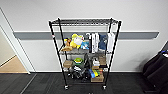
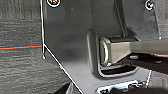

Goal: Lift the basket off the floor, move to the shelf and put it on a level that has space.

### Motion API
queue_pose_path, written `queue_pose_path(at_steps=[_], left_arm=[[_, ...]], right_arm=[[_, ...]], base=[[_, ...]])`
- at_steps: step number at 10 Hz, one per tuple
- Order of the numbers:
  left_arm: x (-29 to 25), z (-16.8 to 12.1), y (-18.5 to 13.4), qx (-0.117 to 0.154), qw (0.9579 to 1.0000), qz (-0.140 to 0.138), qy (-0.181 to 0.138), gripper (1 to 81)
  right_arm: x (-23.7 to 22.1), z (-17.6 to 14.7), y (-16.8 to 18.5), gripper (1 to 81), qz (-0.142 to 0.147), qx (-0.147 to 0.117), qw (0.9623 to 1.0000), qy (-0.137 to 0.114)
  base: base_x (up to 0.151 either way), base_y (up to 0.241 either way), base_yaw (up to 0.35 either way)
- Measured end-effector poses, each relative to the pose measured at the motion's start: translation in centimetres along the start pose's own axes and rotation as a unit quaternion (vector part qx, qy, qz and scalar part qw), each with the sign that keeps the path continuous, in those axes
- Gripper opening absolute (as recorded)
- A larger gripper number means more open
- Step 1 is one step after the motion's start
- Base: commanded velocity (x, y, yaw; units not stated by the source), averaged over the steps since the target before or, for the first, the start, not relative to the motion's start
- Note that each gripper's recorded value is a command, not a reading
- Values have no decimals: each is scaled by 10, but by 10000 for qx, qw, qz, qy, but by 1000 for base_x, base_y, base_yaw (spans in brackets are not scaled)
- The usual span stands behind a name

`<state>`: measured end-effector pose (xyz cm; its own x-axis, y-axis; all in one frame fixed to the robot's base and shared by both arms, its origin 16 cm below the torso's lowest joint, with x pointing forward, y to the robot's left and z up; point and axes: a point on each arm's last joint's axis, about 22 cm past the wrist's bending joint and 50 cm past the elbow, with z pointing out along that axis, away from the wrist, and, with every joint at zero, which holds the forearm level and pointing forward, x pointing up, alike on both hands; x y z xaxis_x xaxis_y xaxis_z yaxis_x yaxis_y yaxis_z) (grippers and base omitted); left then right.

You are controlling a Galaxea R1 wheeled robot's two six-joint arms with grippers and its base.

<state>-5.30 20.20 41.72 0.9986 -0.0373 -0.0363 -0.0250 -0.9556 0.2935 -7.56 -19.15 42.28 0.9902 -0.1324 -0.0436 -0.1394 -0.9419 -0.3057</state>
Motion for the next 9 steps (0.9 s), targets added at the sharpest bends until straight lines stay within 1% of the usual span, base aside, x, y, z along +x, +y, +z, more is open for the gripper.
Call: queue_pose_path(at_steps=[3,6,9], left_arm=[[-6,0,2,-8,10000,-10,-46,811],[-4,-1,-2,-12,10000,-9,-24,811],[1,-4,-11,25,10000,2,9,811]], right_arm=[[-6,-1,1,811,3,-10,10000,-44],[-5,-1,3,811,-2,-7,10000,-38],[2,-4,-3,811,8,153,9999,-9]], base=[[0,0,0],[0,0,0],[0,0,0]])
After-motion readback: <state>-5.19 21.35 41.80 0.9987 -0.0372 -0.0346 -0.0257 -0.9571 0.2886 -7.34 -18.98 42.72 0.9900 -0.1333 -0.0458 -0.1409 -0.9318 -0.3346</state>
